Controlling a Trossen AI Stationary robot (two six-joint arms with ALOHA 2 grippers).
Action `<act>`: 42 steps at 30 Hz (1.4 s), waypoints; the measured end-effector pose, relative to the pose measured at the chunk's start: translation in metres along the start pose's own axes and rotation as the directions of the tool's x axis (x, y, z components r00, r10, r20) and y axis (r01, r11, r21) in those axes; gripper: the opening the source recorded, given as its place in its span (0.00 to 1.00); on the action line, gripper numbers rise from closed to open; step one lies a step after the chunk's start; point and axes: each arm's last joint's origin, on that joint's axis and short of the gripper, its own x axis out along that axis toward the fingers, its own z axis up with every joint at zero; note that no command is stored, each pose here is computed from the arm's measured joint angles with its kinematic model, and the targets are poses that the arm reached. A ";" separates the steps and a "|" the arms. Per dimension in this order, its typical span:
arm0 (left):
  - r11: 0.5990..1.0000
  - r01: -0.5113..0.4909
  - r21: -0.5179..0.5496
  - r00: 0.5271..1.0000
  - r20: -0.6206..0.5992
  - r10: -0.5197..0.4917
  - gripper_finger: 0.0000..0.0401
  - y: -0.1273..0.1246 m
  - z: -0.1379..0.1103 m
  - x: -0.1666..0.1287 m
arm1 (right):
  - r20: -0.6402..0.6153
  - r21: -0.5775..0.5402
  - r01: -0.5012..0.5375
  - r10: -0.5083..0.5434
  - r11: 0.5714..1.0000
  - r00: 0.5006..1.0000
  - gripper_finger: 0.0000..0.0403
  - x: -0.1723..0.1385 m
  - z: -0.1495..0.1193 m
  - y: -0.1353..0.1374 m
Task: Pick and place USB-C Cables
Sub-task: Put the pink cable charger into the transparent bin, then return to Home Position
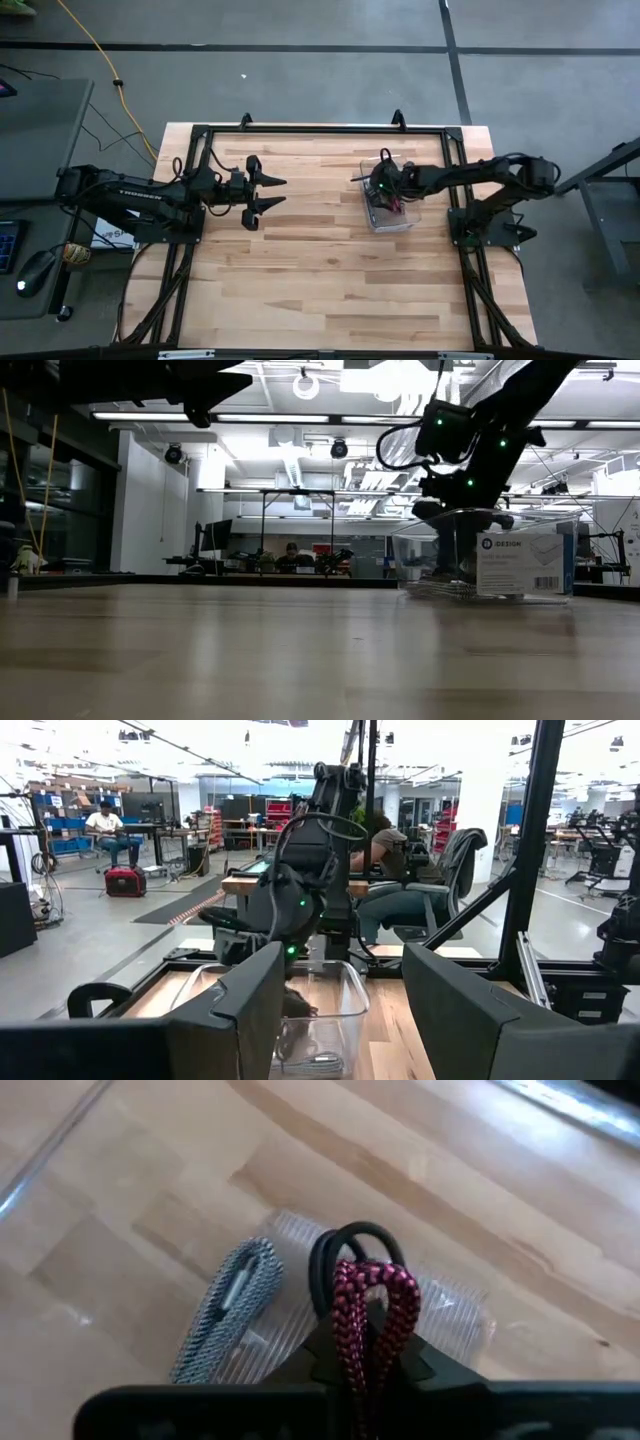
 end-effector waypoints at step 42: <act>1.000 0.000 0.002 1.000 -0.025 0.000 0.46 0.000 -0.002 0.000 | 0.041 -0.077 0.011 -0.008 0.997 0.999 0.60 0.005 0.001 0.004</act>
